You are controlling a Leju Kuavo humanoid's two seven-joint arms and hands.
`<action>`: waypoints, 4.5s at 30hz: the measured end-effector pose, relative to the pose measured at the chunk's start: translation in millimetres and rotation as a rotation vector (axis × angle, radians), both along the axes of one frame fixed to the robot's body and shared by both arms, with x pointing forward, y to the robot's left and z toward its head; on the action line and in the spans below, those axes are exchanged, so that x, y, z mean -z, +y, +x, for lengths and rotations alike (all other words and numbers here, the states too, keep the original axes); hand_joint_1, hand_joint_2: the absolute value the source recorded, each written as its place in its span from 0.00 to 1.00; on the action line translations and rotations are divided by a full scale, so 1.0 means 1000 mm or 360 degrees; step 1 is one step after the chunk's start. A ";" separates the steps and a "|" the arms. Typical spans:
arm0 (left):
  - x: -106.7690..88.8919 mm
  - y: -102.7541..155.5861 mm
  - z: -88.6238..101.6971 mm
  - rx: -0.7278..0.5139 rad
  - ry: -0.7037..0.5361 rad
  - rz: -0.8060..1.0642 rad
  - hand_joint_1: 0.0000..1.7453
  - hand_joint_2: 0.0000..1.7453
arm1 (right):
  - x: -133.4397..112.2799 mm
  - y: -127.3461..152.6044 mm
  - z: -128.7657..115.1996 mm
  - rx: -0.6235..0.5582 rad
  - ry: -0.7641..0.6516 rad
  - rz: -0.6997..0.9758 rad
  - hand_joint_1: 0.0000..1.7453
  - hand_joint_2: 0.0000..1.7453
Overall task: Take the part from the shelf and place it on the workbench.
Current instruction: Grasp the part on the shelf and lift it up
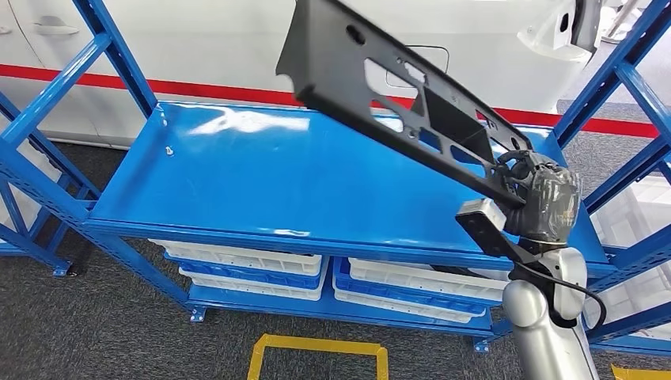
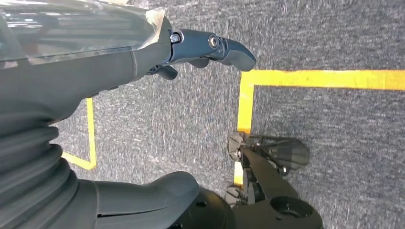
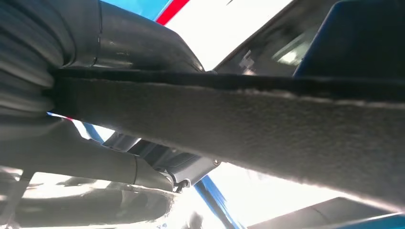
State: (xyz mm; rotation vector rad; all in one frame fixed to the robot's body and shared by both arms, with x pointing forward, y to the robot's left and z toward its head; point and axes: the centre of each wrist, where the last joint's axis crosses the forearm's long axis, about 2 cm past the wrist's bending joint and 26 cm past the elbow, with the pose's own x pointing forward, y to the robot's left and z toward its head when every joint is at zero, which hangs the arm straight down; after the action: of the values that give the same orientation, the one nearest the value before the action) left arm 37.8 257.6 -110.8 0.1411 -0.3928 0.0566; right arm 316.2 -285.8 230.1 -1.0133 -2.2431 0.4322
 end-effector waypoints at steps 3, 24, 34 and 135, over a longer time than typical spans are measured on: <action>0.000 -0.001 -0.002 -0.0001 0.0005 -0.0017 0.00 1.00 | -0.007 0.001 -0.011 -0.0186 -0.0014 0.0210 1.00 1.00; 0.001 -0.001 -0.007 -0.0035 0.0036 -0.0031 0.00 1.00 | -0.026 0.001 -0.053 -0.0408 -0.0234 0.0429 1.00 1.00; 0.001 -0.002 -0.011 -0.0027 0.0039 -0.0012 0.00 1.00 | -0.023 -0.010 -0.077 -0.0438 -0.0352 0.0571 1.00 1.00; 0.002 0.006 -0.013 -0.0026 0.0006 0.0010 0.00 1.00 | 0.007 -0.043 -0.114 -0.0144 -0.0200 0.0677 1.00 1.00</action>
State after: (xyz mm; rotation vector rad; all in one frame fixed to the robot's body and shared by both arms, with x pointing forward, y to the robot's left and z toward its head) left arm 25.1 263.4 -112.3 0.1503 -0.3882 0.0712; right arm 202.4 -329.1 223.4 -0.7338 -2.3598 -0.0772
